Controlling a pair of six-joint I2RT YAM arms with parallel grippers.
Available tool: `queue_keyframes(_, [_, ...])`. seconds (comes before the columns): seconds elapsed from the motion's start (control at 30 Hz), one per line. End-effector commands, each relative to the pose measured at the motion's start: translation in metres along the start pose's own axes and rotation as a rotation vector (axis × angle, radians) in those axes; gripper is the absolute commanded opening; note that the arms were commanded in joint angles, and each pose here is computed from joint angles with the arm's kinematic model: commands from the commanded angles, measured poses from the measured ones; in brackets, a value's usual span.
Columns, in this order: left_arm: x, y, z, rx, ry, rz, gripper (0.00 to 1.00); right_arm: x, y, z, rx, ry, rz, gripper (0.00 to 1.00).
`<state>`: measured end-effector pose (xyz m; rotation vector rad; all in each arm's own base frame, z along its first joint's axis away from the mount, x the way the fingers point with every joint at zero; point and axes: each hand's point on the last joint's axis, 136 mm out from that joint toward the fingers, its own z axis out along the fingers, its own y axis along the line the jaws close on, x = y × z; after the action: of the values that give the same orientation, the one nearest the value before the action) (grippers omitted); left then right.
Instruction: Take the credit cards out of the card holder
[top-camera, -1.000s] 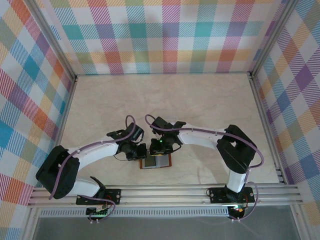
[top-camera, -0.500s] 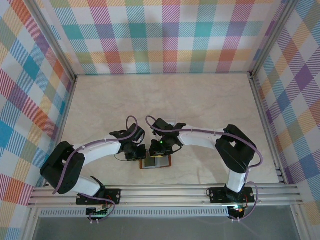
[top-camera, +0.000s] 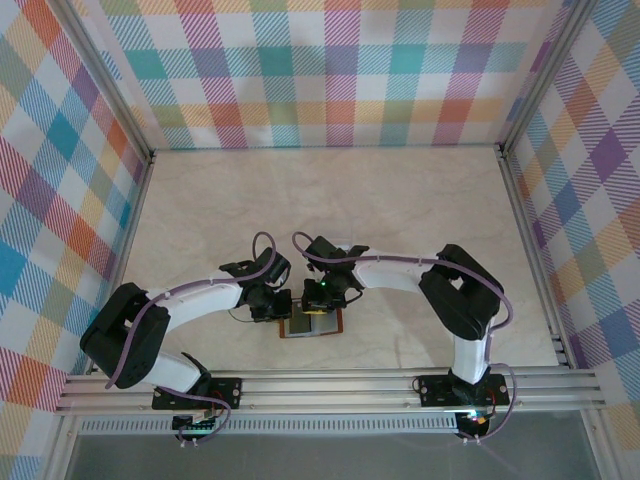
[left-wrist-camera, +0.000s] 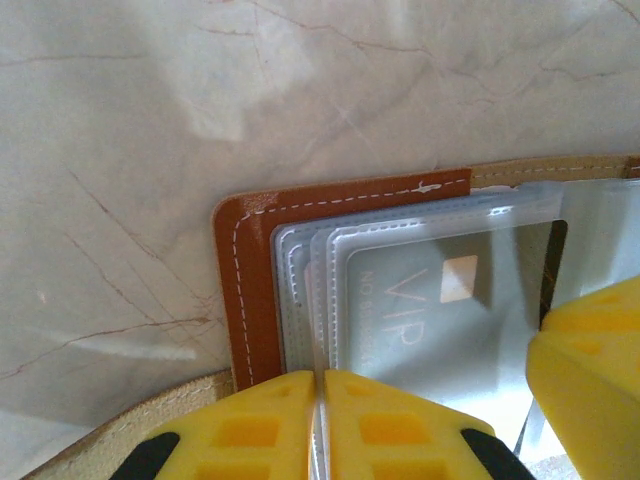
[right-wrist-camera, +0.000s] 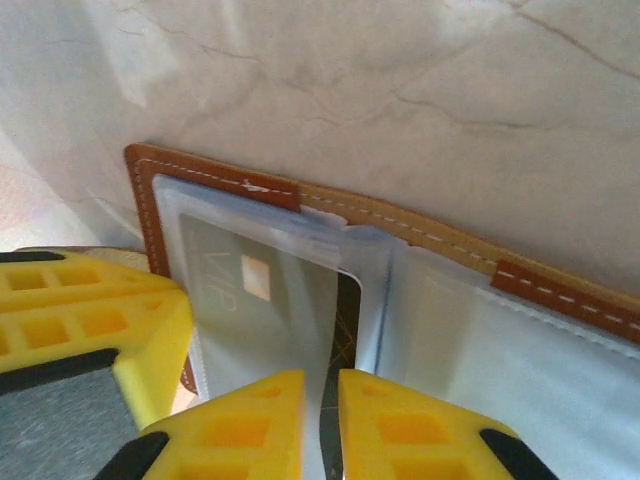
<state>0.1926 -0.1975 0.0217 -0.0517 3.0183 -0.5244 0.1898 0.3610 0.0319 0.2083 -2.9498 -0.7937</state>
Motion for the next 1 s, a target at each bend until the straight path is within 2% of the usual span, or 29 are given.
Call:
queue_keyframes(0.0, [0.015,0.019,0.009,-0.082,0.036,0.022,0.12,0.002,-0.005,0.007,0.004,0.023,0.01,0.18])
queue_keyframes(0.33, [0.014,0.02,0.006,-0.086,0.028,0.021,0.13,0.004,-0.022,-0.003,0.095,0.0,0.014,0.21])
queue_keyframes(0.73, [0.014,0.02,0.003,-0.087,0.022,0.023,0.13,0.003,-0.006,-0.024,0.039,-0.044,-0.005,0.26])
queue_keyframes(0.97, [0.014,0.021,0.004,-0.091,0.025,0.021,0.13,0.005,-0.015,-0.014,0.017,-0.017,0.03,0.26])
